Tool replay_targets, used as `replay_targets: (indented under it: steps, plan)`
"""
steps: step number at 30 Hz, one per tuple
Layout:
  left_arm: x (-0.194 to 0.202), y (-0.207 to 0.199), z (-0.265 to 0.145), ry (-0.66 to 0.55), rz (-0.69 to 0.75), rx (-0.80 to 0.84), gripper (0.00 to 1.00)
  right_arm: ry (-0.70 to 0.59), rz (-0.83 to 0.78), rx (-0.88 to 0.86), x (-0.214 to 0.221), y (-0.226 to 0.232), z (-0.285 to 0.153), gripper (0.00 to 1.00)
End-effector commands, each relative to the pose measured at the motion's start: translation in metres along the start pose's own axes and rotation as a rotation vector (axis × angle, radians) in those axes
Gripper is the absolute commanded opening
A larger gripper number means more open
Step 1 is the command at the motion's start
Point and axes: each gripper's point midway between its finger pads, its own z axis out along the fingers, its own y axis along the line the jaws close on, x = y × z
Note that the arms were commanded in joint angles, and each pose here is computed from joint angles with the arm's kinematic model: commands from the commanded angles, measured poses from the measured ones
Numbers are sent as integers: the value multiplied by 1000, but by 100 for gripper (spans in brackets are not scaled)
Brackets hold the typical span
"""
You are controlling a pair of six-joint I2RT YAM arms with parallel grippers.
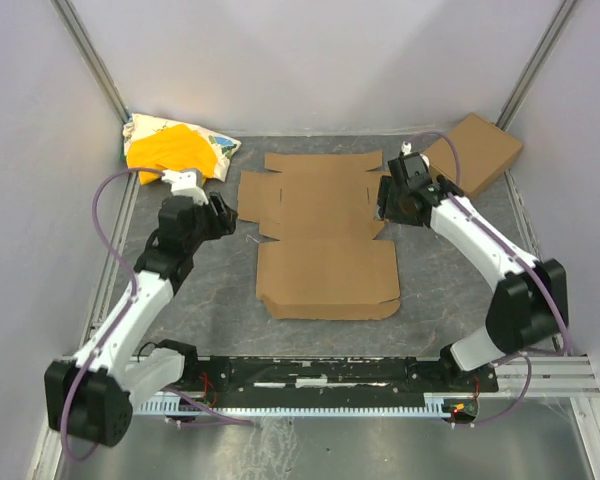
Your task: Fold the paper box
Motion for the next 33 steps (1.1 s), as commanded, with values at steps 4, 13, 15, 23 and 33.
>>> replay_targets:
  steps: [4, 13, 15, 23, 33]
  plan:
    - [-2, -6, 50, 45, -208, -47, 72, 22, 67, 2, -26, 8, 34, 72]
    - [40, -22, 99, 202, -267, 43, 77, 85, 47, 25, -24, 10, 62, 73]
    - [46, -24, 107, 231, -277, 47, 77, 90, 46, 25, -22, 11, 65, 73]
    - [62, -33, 143, 305, -282, 60, 77, 105, 61, 46, -19, 5, 82, 73]
    - [81, -61, 161, 383, -209, 76, 71, 132, 63, 44, -18, 6, 102, 72]
